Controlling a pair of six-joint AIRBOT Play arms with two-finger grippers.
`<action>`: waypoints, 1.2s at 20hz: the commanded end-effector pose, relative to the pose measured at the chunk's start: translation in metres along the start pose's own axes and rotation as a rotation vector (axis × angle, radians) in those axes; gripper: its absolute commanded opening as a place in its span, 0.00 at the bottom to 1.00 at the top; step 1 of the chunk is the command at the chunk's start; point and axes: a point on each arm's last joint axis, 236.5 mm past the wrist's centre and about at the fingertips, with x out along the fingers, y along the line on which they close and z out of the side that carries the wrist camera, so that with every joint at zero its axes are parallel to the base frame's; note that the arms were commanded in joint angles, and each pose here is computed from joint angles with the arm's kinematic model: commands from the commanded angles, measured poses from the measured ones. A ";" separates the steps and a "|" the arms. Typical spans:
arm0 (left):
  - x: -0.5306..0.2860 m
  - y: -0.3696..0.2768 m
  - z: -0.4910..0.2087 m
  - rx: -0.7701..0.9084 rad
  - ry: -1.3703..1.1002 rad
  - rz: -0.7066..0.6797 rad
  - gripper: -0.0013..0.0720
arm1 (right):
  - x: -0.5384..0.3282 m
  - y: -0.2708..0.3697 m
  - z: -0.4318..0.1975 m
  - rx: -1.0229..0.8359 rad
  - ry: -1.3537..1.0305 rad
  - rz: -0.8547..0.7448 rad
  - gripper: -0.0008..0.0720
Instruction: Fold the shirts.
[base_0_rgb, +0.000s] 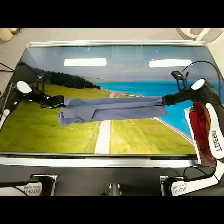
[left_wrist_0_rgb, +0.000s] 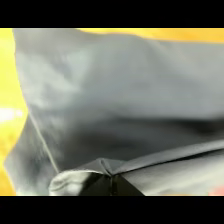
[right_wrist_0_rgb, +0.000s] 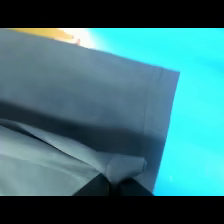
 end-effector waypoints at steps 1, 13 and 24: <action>0.032 -0.001 0.005 -0.092 0.067 -0.043 0.15 | 0.024 0.007 0.005 0.010 0.015 0.018 0.43; -0.045 -0.086 0.030 0.126 -0.128 -0.127 0.93 | 0.031 0.015 -0.024 0.254 0.072 0.355 0.93; 0.107 -0.283 -0.052 0.076 -0.035 -0.385 0.05 | -0.146 0.139 0.027 -0.080 -0.138 0.408 0.03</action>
